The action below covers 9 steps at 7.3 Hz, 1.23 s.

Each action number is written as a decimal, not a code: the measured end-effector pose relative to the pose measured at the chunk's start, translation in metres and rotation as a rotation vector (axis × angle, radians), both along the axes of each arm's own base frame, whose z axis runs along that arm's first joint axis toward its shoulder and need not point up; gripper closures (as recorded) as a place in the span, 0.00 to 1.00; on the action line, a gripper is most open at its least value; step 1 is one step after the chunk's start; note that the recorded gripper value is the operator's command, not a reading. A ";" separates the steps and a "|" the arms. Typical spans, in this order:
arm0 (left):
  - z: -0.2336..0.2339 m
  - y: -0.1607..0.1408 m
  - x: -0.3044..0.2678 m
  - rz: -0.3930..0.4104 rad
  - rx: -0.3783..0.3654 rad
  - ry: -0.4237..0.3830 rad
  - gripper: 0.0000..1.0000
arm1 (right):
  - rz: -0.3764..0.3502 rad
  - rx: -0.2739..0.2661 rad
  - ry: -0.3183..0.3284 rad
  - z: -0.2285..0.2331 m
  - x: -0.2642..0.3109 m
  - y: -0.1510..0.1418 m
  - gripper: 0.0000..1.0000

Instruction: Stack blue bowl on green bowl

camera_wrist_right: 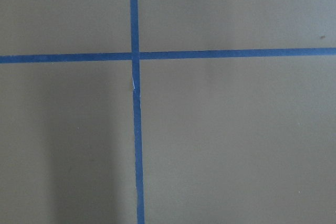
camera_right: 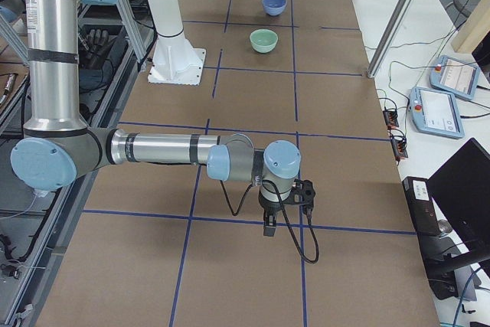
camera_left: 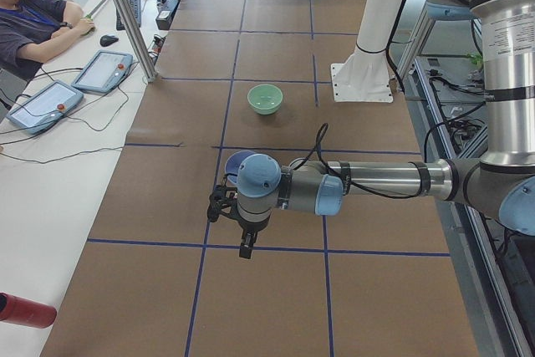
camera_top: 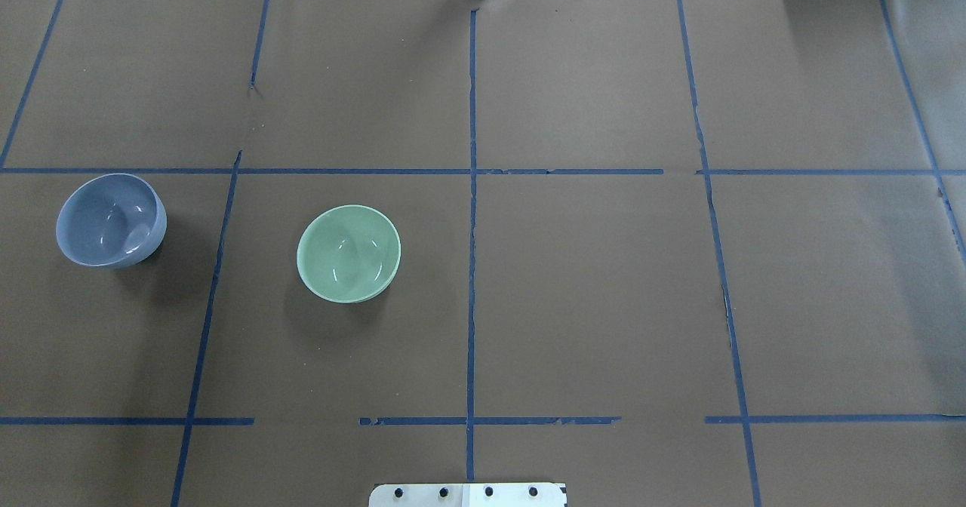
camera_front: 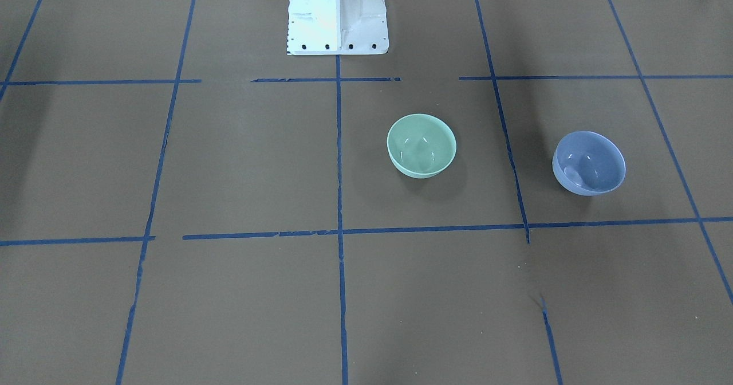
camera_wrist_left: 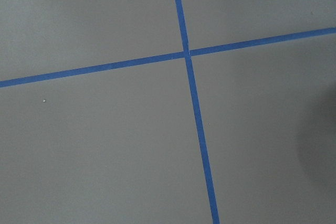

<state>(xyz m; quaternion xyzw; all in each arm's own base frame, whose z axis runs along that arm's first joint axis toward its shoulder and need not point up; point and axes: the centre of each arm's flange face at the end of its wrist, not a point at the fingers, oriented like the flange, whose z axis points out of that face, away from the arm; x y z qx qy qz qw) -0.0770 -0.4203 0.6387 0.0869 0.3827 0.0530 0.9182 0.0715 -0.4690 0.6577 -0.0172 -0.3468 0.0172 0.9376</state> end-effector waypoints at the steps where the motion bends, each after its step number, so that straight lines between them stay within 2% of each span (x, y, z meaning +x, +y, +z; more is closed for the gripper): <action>1: -0.002 0.000 0.000 0.000 0.004 0.000 0.00 | 0.000 0.000 0.000 0.000 0.000 0.000 0.00; 5: 0.007 -0.005 0.001 -0.005 -0.015 0.002 0.00 | 0.000 -0.001 0.000 0.000 0.000 0.000 0.00; 8: -0.012 -0.019 0.022 0.000 0.074 0.009 0.00 | 0.001 0.000 0.000 0.000 0.000 0.000 0.00; 9: -0.023 -0.028 0.052 -0.020 0.051 0.030 0.00 | 0.001 0.000 0.000 0.000 0.000 0.000 0.00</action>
